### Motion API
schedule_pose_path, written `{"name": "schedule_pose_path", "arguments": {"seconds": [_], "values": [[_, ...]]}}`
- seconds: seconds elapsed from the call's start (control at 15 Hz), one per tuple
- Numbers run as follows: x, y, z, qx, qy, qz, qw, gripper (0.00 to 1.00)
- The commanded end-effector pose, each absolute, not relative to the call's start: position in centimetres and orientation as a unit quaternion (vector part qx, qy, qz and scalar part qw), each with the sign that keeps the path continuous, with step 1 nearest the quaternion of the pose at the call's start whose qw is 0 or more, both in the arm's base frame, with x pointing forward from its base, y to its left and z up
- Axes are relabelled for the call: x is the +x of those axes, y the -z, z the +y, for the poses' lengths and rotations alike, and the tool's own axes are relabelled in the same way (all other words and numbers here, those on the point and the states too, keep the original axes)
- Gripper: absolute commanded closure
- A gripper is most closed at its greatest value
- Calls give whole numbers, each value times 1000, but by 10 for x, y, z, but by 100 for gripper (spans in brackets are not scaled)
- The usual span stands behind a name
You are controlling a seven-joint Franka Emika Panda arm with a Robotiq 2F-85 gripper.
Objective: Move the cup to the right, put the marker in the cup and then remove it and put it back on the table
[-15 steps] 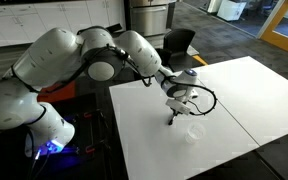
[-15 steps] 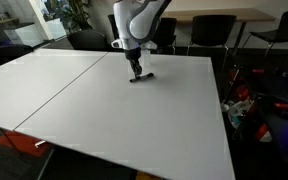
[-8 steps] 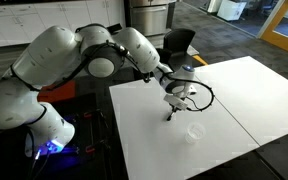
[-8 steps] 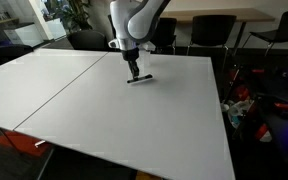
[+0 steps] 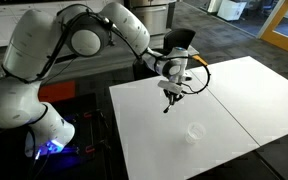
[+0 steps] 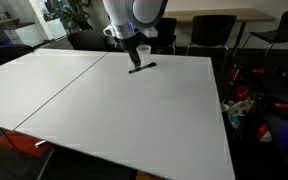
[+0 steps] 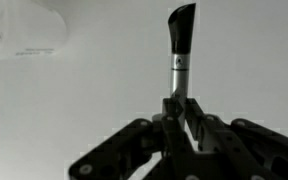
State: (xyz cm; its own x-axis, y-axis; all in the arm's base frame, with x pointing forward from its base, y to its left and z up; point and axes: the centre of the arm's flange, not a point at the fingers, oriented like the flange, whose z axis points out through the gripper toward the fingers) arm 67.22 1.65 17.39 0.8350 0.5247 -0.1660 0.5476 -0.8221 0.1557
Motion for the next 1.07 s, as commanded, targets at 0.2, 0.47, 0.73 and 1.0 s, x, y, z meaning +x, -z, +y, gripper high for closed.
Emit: {"name": "schedule_pose_path", "arguments": {"seconds": [0.2, 0.47, 0.73, 1.0], "values": [[638, -240, 9, 909, 217, 306, 183, 96], [629, -259, 1, 859, 309, 340, 227, 96], [627, -265, -3, 804, 374, 383, 260, 96], [630, -265, 2, 787, 382, 401, 271, 96]]}}
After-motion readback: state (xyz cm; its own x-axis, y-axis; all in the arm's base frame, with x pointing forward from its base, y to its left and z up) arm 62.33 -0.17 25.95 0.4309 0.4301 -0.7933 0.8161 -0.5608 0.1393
